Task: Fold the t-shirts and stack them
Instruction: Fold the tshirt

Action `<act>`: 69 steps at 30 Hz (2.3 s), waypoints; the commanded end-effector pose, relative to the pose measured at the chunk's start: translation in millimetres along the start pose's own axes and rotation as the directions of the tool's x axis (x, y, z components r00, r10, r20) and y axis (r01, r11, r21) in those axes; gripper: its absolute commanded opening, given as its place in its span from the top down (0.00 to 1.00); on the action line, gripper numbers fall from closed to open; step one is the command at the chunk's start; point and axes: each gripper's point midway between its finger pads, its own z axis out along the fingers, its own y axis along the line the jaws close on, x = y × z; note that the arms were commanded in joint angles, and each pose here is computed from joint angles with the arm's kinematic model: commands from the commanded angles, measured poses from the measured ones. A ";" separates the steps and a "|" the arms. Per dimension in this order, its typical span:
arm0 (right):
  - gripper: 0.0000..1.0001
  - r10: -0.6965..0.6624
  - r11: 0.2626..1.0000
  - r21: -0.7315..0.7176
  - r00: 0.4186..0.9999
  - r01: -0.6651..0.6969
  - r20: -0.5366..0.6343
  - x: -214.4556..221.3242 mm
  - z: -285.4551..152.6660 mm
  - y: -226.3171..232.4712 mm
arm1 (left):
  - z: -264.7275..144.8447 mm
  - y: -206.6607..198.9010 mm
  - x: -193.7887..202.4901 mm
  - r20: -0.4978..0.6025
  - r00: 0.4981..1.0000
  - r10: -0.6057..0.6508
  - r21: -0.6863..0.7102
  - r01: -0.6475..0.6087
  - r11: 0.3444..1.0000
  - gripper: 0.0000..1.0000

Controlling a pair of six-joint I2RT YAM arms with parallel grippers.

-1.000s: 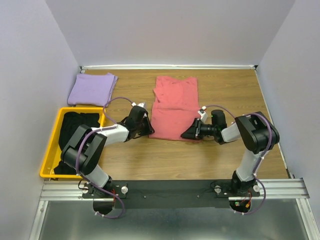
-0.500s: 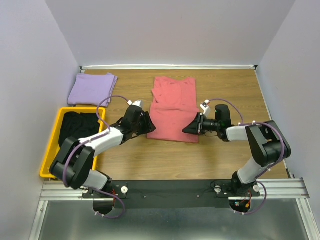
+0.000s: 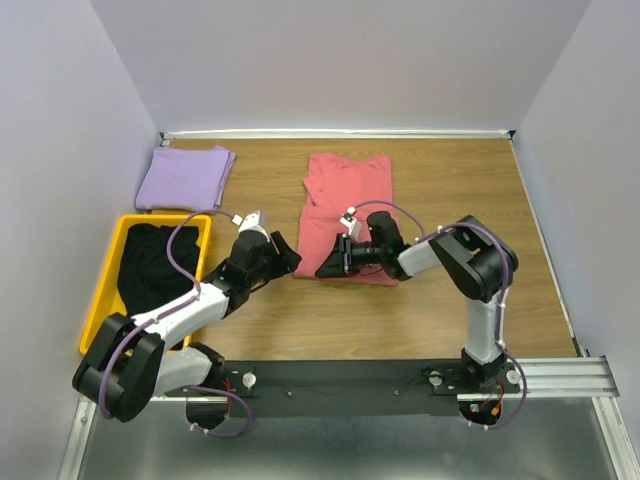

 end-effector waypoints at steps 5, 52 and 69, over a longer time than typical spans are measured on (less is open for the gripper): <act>0.64 0.099 0.989 0.105 0.993 -0.106 0.069 0.8 21.2 -51.7 | -10.0 -11.7 -11.1 0.106 0.993 -0.057 0.106 0.046 0.993 0.37; 0.63 -0.070 0.975 0.221 0.968 0.015 0.240 -28.3 -117.9 -31.7 | -35.3 -46.2 -4.3 0.146 0.898 -0.416 0.630 0.240 0.739 0.87; 0.63 -0.078 0.960 0.281 0.968 0.009 0.237 -24.7 -128.3 -41.1 | 16.4 -47.7 -19.4 0.142 0.907 -0.396 0.578 0.249 0.777 0.89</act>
